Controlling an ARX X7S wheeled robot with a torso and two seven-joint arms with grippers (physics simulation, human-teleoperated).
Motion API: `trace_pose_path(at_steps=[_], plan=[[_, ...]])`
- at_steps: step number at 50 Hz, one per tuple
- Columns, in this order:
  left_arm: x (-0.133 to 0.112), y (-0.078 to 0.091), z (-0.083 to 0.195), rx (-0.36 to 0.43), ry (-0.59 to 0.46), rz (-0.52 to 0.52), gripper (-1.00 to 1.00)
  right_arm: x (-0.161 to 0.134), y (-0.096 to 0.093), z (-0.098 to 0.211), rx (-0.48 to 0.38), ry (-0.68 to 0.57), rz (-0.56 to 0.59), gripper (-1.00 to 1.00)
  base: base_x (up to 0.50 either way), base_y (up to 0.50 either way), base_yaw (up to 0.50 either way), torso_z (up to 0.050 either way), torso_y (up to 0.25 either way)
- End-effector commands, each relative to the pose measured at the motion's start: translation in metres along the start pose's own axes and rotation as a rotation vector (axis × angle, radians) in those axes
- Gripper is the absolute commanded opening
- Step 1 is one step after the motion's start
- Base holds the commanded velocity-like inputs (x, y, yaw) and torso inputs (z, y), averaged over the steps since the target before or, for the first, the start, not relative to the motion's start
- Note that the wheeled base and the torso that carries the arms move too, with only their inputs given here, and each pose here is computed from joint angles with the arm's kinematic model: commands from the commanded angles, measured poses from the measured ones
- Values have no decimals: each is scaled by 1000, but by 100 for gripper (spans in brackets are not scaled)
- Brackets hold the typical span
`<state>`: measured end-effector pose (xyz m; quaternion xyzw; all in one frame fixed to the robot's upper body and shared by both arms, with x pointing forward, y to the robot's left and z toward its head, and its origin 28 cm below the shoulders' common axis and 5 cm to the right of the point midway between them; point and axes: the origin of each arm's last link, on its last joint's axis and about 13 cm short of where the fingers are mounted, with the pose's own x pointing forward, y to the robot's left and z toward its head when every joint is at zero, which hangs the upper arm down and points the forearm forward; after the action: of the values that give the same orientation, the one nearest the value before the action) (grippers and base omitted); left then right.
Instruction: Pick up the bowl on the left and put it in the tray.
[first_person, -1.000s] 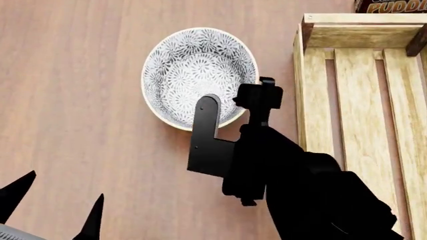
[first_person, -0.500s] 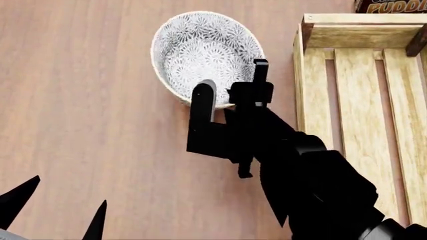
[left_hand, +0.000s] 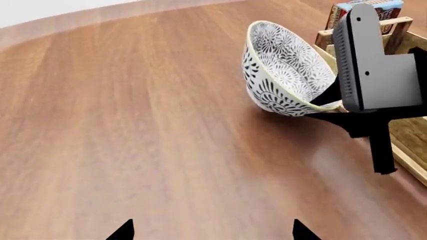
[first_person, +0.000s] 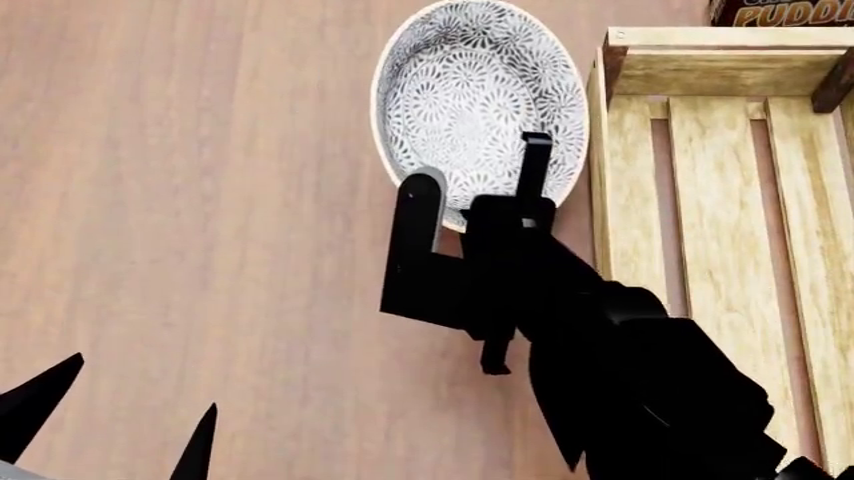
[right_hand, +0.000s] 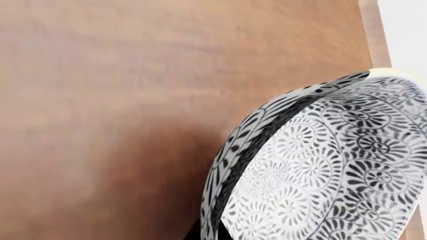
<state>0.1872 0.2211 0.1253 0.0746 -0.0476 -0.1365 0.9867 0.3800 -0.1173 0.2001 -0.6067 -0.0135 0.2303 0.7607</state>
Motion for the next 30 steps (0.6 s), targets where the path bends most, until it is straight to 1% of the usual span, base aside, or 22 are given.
trace_pose_path(at_steps=[1,7,9,13,14,16,20,22,23,25,26,30], plan=[[1,1,3,-16,-15,-1,100,-28,-35,19,-29,-23,-71,-100,0,0,0,0,0],[1,0,2,-18,-14,0,100,-52,-55,25,-49,-27,-119,-100,0,0,0,0,0],[1,0,3,-18,-17,0,100,-64,-65,27,-50,-29,-141,-100,0,0,0,0,0],[1,1,4,-18,-16,0,100,-78,-76,28,-48,-28,-171,-100,0,0,0,0,0],[1,1,4,-19,-16,1,100,-86,-82,28,-44,-22,-189,-100,0,0,0,0,0],[1,1,4,-19,-16,2,100,-94,-87,26,-43,-7,-211,-100,0,0,0,0,0],[1,2,3,-21,-12,5,100,-110,-89,17,-41,38,-230,-100,0,0,0,0,0],[1,2,2,-21,-10,4,100,-120,-88,9,-49,86,-234,-100,0,0,0,0,0],[1,2,2,-20,-9,5,100,-122,-88,6,-51,101,-235,-100,0,0,0,0,0],[1,2,1,-22,-7,7,100,-126,-85,-1,-86,142,-235,-100,0,0,0,0,0],[1,3,1,-22,-6,8,100,-128,-84,-3,-69,150,-223,-100,0,0,0,0,0],[1,3,2,-22,-9,14,100,-137,-83,-13,-78,203,-241,-100,0,0,0,0,0]])
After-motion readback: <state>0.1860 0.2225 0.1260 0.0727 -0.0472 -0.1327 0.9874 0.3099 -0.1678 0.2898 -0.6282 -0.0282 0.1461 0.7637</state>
